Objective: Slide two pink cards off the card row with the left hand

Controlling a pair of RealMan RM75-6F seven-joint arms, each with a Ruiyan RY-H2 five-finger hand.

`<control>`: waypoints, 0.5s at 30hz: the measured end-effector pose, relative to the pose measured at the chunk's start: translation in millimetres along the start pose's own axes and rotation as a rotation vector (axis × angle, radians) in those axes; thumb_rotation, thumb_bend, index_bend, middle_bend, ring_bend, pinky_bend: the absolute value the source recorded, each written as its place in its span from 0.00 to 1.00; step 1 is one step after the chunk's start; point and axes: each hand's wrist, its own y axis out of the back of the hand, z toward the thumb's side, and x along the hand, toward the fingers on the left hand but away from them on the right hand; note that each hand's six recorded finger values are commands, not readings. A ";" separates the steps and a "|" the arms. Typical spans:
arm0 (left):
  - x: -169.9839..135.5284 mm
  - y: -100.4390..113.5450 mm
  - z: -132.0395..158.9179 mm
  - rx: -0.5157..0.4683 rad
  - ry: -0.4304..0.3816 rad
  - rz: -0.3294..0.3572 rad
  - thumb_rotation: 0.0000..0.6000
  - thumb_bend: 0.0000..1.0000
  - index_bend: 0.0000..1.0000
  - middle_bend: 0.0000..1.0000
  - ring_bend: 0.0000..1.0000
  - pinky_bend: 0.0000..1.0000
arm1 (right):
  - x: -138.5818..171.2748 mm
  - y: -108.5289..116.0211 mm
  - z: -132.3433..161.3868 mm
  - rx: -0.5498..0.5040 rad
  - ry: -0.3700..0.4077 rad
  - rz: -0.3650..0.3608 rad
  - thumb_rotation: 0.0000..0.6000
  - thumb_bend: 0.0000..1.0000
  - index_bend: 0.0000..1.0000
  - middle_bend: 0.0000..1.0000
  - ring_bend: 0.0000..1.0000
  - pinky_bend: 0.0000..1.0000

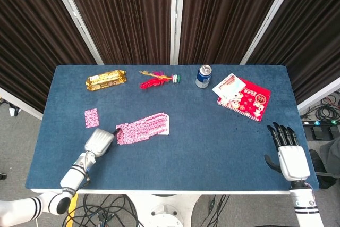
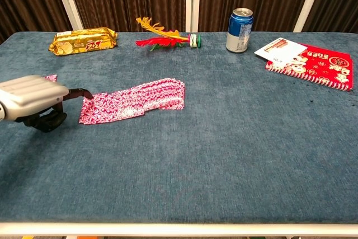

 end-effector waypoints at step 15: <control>-9.5 -11.9 -8.8 0.030 0.032 -0.072 1.00 0.63 0.14 0.83 0.87 0.91 | -0.1 1.7 -2.7 -0.004 -0.004 -0.002 1.00 0.20 0.00 0.00 0.00 0.00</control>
